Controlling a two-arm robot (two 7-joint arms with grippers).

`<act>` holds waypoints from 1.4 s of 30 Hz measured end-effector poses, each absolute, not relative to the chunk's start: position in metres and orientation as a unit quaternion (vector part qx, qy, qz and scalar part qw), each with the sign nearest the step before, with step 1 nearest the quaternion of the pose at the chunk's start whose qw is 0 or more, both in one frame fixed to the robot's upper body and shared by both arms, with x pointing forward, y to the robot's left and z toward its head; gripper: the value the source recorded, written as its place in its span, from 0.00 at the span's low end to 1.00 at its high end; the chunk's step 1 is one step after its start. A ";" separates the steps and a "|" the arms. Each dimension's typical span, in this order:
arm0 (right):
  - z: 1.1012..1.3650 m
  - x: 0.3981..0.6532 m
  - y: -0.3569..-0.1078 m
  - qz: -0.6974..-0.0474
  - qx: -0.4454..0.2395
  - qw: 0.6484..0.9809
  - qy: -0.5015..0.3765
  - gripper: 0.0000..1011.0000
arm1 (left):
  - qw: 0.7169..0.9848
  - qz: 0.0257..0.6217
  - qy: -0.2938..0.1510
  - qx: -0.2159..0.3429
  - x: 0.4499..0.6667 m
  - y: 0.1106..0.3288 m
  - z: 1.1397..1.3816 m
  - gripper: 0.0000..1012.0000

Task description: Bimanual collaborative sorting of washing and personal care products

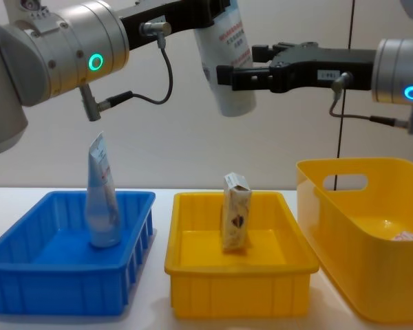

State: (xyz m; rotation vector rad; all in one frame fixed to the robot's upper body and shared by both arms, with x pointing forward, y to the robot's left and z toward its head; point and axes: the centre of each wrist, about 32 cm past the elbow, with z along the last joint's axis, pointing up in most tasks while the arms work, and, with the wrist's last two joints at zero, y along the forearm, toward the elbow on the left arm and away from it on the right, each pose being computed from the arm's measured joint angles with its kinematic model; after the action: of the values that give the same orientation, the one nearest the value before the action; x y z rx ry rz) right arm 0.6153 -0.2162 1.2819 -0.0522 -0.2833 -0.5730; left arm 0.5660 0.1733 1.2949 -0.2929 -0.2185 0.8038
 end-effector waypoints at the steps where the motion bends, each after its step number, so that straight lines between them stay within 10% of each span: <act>1: 1.284 0.618 -0.215 -0.279 -0.027 0.949 -0.141 0.99 | 0.904 0.389 -0.106 -0.142 0.566 0.173 1.295 0.21; 19: 1.294 0.644 -0.205 -0.251 -0.031 0.958 -0.136 0.54 | 0.905 0.388 -0.106 -0.141 0.566 0.173 1.295 0.21; 30: 1.293 0.649 -0.203 -0.253 -0.029 0.959 -0.121 0.24 | 0.905 0.387 -0.106 -0.141 0.566 0.173 1.295 0.52; 42: 1.290 0.641 -0.208 -0.294 -0.023 0.949 -0.111 0.15 | 0.905 0.387 -0.106 -0.141 0.566 0.173 1.295 0.90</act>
State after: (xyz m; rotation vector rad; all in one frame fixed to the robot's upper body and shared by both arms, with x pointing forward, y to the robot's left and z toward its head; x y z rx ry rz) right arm 0.6406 -0.2076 1.2897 -0.0459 -0.2267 -0.5972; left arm 0.5661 0.1731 1.2951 -0.2922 -0.2187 0.8002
